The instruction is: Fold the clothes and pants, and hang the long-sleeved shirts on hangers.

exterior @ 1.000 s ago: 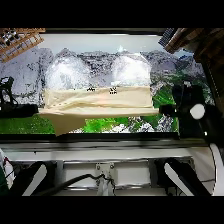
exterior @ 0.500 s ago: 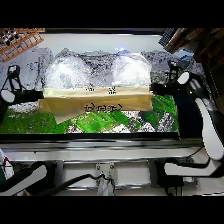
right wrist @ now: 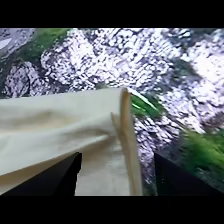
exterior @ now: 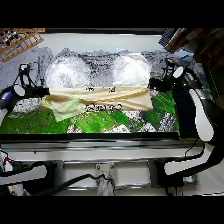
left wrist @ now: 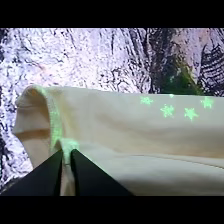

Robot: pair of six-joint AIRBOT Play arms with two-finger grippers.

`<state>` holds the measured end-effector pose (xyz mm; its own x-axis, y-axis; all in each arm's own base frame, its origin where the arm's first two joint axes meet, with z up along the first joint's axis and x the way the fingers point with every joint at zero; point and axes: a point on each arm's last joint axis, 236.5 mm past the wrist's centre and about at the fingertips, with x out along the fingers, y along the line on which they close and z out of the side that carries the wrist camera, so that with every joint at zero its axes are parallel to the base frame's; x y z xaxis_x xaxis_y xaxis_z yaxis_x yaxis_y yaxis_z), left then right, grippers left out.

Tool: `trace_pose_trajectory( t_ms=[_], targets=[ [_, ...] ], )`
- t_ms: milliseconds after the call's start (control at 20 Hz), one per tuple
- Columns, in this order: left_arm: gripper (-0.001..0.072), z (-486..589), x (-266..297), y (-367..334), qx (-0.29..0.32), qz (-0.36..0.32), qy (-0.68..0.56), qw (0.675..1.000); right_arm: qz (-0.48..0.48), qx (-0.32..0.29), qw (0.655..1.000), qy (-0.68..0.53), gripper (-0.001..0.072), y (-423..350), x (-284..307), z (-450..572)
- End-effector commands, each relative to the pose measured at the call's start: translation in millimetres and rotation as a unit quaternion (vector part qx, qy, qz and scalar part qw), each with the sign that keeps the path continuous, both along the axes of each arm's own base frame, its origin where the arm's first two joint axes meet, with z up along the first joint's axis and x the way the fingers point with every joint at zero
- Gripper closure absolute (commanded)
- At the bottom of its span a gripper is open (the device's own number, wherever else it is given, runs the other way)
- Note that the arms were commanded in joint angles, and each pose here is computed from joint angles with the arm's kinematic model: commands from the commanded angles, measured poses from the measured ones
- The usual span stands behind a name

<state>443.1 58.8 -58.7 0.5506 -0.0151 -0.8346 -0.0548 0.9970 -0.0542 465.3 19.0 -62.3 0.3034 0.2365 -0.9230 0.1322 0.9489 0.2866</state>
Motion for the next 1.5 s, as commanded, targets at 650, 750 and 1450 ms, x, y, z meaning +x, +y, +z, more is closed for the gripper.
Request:
trace_pose_trajectory(
  t_ms=[650,750,1450],
  targets=[
    [0.0277,90.0,-8.6,-196.0,-0.326,-0.098,-0.036,0.940,-0.023,0.134,0.989,0.058,0.0205,-2.9,-34.1,-31.5],
    [0.0301,88.8,-15.6,-223.9,-0.323,-0.125,-0.030,0.938,-0.026,0.141,0.988,0.065,0.0206,0.4,-35.0,-37.4],
    [0.0690,38.0,-55.0,-334.9,-0.303,-0.266,0.078,0.912,0.032,0.167,0.984,0.050,0.0689,56.4,-31.4,-25.8]
  ],
)
